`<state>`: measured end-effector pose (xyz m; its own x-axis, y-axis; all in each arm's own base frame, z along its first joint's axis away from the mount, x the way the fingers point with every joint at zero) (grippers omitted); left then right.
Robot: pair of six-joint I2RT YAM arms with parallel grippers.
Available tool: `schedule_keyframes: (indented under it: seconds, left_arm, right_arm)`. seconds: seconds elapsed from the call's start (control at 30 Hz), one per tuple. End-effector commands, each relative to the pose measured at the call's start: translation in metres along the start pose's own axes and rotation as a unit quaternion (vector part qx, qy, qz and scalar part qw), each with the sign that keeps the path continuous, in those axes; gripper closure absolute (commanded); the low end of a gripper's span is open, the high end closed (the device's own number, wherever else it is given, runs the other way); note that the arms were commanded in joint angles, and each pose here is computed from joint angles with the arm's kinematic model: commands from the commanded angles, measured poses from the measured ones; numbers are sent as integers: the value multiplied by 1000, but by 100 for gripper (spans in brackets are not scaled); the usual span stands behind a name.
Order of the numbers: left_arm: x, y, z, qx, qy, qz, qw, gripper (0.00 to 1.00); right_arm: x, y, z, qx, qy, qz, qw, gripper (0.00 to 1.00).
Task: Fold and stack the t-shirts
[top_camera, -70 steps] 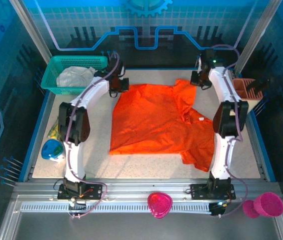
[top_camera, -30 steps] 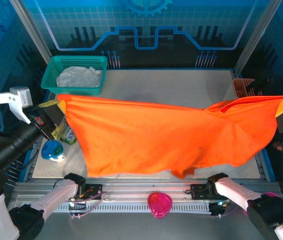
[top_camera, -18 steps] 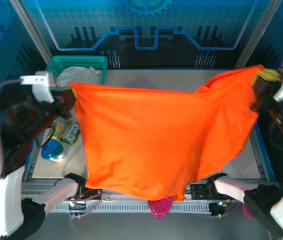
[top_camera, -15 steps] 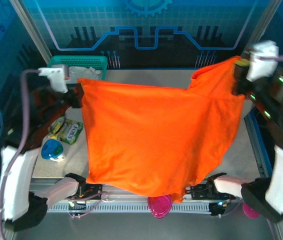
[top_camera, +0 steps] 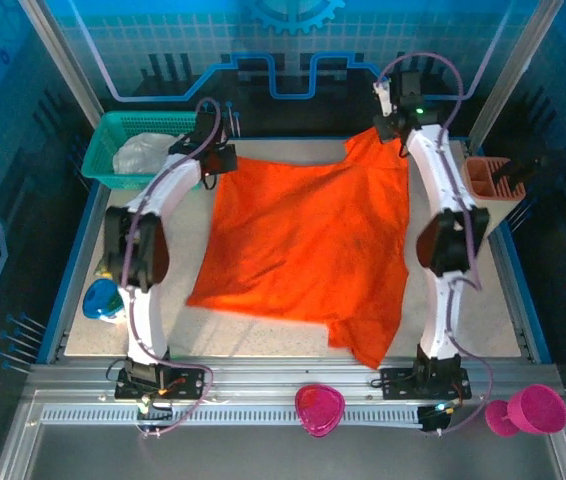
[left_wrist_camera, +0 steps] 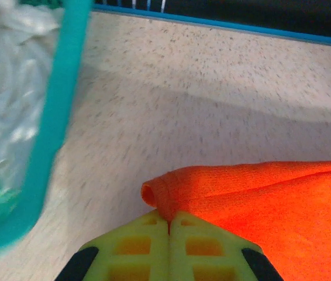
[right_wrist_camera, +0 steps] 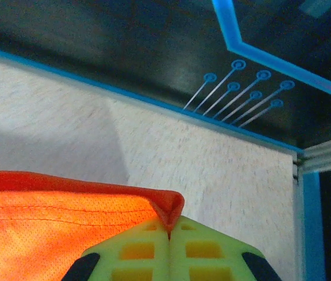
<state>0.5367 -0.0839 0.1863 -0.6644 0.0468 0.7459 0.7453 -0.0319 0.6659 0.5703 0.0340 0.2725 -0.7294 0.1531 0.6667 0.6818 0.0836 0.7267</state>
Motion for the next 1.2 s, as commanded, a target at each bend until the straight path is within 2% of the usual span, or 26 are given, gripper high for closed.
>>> schedule_keyframes:
  seconds: [0.0, 0.07, 0.17, 0.27, 0.4, 0.77, 0.8, 1.17]
  left_arm:
    - [-36, 35, -6, 21, -30, -37, 999, 100]
    - [-64, 40, -5, 21, -22, -36, 999, 100]
    - [-90, 46, 2, 24, -17, -48, 998, 100]
    - [-100, 51, 10, 27, -8, -67, 997, 100]
    - [-105, 53, 13, 14, -6, -82, 997, 100]
    - [-96, 42, 22, -20, 3, -66, 998, 100]
    - [-94, 42, 21, -19, 0, -68, 998, 100]
    - [-73, 31, 22, -24, -2, -60, 998, 100]
  right_arm:
    - [-55, 5, -18, -16, -48, -17, 999, 100]
    - [-88, -1, -22, -29, -64, -28, 997, 100]
    - [-113, -7, -25, -52, -70, -47, 995, 100]
    - [-120, -11, -31, -77, -74, -59, 992, 100]
    - [-122, -18, -38, -104, -68, -46, 991, 100]
    - [-85, -40, -32, -153, -20, -28, 988, 100]
    - [-71, -34, -35, -159, -16, -38, 986, 100]
    - [-34, -71, -26, -186, 17, -15, 982, 100]
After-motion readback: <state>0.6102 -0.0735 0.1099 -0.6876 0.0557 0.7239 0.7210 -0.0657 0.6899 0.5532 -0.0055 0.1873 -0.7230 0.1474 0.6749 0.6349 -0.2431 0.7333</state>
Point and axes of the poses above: each hand's point on the last joint's axis, 136 mm out from that joint toward the fingers, its own x axis back along the fingers, its own z axis along the line the jaws close on, y = z × x, the point moved 5 cm from there along x, back along the fingers, and after that the axes turned 14 degrees about -x, right-handed, at the moved point
